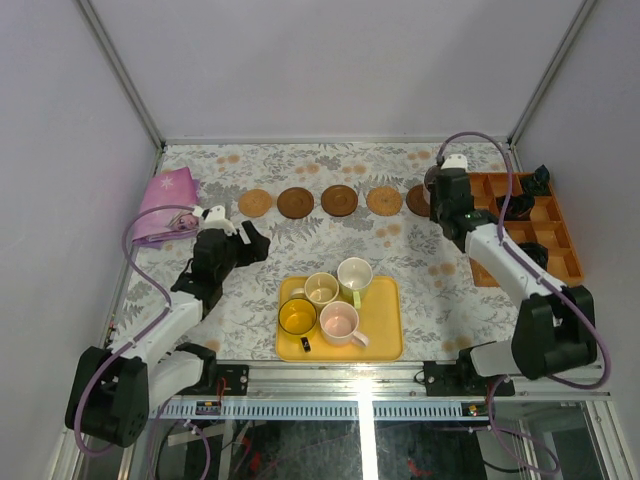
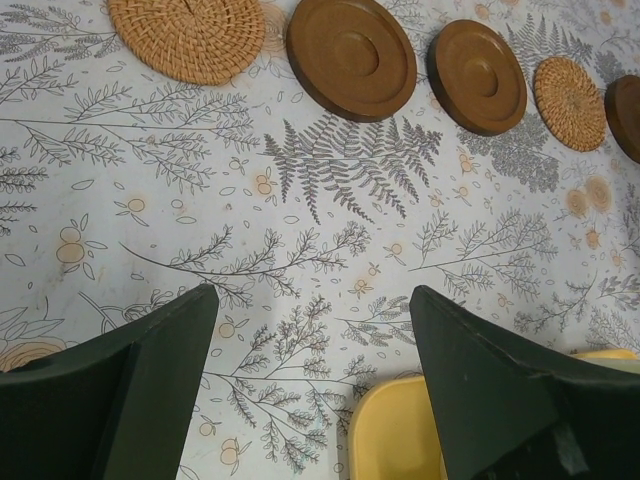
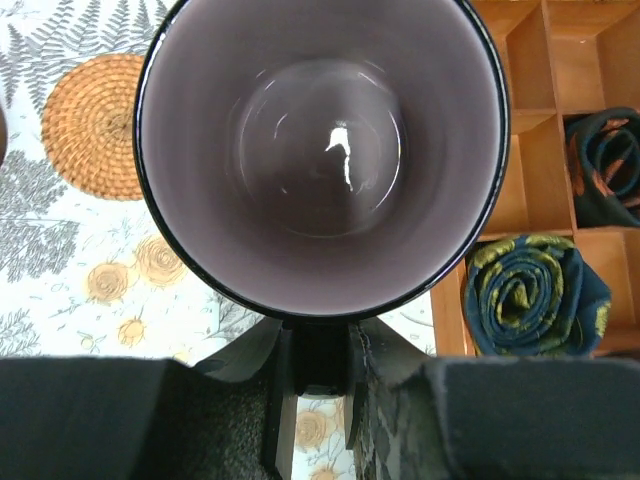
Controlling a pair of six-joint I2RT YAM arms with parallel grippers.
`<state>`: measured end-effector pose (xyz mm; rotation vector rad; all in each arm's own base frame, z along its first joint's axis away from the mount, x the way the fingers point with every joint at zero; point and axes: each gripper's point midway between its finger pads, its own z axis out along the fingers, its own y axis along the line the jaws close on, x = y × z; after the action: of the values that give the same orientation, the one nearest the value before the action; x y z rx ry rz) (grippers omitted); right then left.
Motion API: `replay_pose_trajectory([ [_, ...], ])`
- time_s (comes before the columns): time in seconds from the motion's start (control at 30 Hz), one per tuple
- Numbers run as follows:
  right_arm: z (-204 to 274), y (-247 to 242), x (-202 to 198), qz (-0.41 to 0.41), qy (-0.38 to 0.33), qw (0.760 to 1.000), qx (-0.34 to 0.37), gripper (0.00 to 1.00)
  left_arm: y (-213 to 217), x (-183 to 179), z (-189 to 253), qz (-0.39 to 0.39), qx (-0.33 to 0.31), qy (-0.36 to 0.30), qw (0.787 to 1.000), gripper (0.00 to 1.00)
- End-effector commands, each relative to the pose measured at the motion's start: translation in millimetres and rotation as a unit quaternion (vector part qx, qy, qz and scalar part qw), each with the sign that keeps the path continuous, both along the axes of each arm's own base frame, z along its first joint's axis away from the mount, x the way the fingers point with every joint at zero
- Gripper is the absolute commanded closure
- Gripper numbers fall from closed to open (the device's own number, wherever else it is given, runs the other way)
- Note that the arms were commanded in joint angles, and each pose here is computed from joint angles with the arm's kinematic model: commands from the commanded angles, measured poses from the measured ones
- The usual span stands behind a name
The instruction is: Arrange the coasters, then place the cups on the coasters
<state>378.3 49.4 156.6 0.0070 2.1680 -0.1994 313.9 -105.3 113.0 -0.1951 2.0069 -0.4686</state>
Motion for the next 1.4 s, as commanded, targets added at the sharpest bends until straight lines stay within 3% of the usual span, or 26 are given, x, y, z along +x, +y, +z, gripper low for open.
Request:
replay_pose_trajectory([
  [0.0,49.9,3.4,60.2,0.039,-0.08,0.994,0.06,1.0,-1.0,12.3,16.7,0.006,-0.004,-0.034,0.999,0.22],
  [0.43,-2.2,-7.5,111.7,0.047,-0.017,0.994,0.095,1.0,0.0,13.8,11.0,0.01,0.0,-0.021,1.0,0.22],
  [1.37,-54.8,-7.4,115.4,0.041,0.04,0.994,0.091,1.0,0.9,12.8,6.2,0.012,0.003,-0.016,1.0,0.22],
])
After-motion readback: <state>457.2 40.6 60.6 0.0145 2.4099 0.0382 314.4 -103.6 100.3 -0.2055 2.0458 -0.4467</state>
